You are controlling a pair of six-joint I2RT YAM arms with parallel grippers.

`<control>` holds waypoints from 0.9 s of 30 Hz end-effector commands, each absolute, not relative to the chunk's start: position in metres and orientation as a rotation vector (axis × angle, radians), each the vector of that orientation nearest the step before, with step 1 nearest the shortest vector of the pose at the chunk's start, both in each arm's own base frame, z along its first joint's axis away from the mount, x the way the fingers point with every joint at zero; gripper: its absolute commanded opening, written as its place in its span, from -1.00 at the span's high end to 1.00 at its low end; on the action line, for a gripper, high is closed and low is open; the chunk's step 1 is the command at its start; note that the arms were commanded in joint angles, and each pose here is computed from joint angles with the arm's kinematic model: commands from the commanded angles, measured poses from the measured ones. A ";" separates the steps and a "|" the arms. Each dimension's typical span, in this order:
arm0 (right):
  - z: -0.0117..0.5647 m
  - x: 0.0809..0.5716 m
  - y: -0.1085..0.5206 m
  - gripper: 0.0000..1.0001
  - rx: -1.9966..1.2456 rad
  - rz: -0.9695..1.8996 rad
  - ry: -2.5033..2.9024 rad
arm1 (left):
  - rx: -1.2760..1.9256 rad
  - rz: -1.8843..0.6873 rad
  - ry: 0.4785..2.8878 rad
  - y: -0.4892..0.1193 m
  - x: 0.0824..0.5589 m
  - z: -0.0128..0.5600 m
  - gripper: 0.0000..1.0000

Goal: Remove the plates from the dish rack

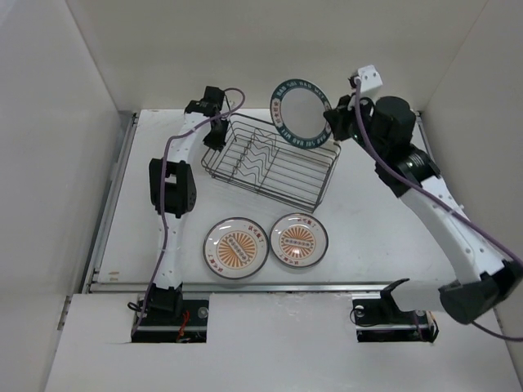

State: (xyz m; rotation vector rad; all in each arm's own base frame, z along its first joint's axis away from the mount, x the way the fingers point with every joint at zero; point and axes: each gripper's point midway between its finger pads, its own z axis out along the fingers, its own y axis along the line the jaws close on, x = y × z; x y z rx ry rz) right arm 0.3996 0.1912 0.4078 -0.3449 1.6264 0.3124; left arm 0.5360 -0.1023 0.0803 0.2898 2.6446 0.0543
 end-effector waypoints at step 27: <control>0.161 0.236 0.215 1.00 0.135 0.970 2.352 | -0.446 -0.024 2.613 -0.084 0.501 0.117 1.00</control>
